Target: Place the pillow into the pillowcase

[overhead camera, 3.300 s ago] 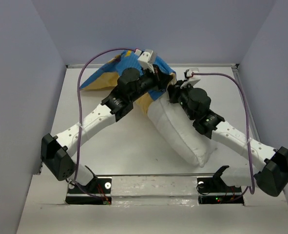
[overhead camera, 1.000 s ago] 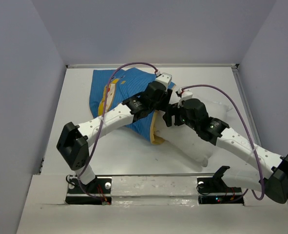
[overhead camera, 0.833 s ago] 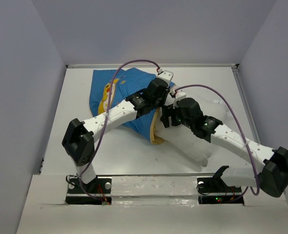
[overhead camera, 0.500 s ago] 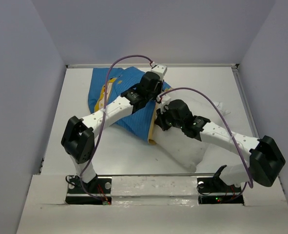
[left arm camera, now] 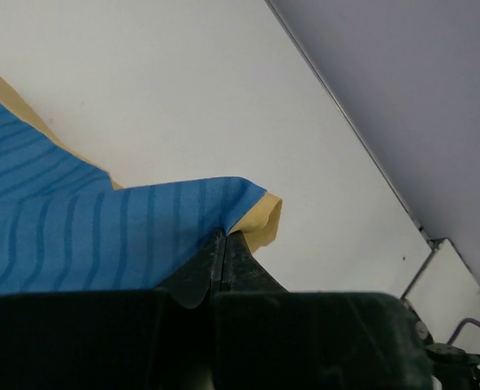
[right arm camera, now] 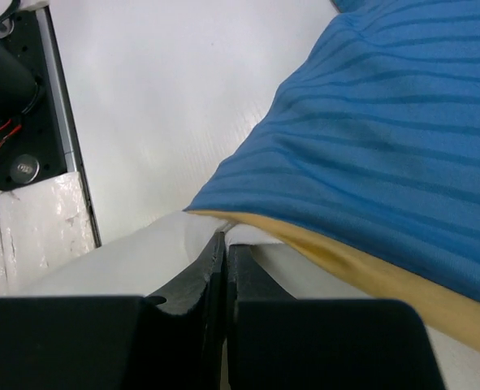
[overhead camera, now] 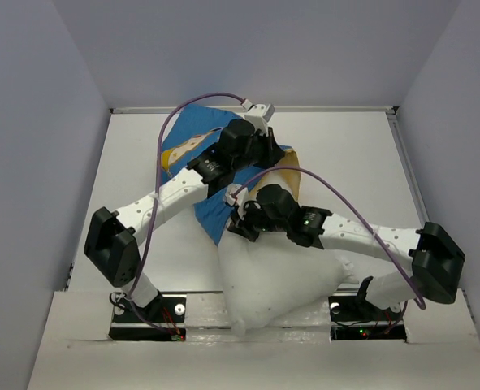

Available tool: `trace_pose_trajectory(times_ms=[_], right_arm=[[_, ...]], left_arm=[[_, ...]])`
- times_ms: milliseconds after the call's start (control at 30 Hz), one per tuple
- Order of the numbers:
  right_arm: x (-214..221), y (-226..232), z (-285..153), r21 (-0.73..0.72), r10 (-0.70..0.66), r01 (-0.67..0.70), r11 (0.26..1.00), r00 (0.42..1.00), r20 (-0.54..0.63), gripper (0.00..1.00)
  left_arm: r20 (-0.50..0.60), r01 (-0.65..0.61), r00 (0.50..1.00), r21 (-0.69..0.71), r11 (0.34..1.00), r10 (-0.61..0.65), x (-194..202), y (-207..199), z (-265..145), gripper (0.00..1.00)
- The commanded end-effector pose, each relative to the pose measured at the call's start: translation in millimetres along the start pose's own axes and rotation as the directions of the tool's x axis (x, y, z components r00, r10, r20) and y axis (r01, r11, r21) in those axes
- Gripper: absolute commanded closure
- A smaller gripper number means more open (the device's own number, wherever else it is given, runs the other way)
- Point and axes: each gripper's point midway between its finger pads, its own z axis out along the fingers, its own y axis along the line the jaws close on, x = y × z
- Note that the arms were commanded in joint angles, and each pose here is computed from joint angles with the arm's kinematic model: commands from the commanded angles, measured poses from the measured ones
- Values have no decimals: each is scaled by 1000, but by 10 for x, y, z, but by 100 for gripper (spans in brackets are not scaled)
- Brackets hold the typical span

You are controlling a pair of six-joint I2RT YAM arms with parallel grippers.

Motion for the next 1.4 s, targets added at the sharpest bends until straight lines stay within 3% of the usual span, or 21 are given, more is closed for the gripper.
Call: trace_pose_trajectory(times_ms=[0,67,200,367,433,467,533,567,633,667,733,767,800,867,967,1067,1200,1333,1367], right_arm=[[-154,332,-144,-91,-83,94,991,989,120,100],[-332,181,-293,23,-74,70,997,974,212,100],[-360,107,-512,94,-61,35,995,956,288,100],[-388,36,-698,144,7,-64,988,929,369,100],[-356,10,-747,158,35,-101,982,925,378,100],[-332,10,-760,157,52,-119,980,924,379,100],[-275,14,-775,157,59,-126,980,925,376,98],[-292,26,-802,152,61,-127,980,922,381,97],[-364,27,-859,154,67,-138,978,917,393,86],[-318,-10,-870,176,81,-156,972,924,373,63],[-357,-98,-973,228,107,-204,952,920,378,39],[-374,-104,-1013,233,107,-209,950,917,383,39],[-380,-105,-1049,236,111,-215,948,914,389,29],[-342,-123,-1104,252,120,-227,941,918,379,24],[-308,-181,-1160,293,157,-267,918,923,350,23],[-179,-337,-1211,387,186,-310,869,927,325,28],[-46,-483,-1236,478,229,-350,806,928,295,34],[167,-630,-1098,499,277,-340,797,940,197,41],[263,-680,-983,497,305,-344,797,939,160,47]], left_arm=[[146,78,983,240,968,-115,-244,-624,-322,100],[126,119,980,251,961,-155,-107,-593,-371,100],[110,132,981,234,963,-161,72,-426,-480,100],[62,69,993,356,932,-97,39,-736,-540,98],[-35,64,998,380,923,-54,271,-782,-404,82],[-67,57,997,415,908,-32,328,-859,-380,70],[-116,49,993,470,881,7,422,-1036,-289,62],[-109,33,994,477,878,21,410,-1070,-251,53],[-117,22,992,472,881,38,370,-1095,-159,40],[-95,1,994,441,897,46,302,-1058,-134,29],[17,-83,996,314,946,82,2,-903,-274,18],[59,-97,995,265,959,84,-104,-823,-370,15],[124,-107,989,222,969,81,-240,-755,-641,14],[222,-86,973,90,992,64,-423,-475,-898,13],[333,-17,941,-105,994,51,-426,-13,-1429,13],[365,75,931,-277,958,32,-111,524,-1795,10],[314,145,949,-436,888,-1,398,1198,-1987,10],[279,149,960,-419,896,-29,549,1292,-1860,11],[264,141,964,-395,908,-35,569,1248,-1814,12]])
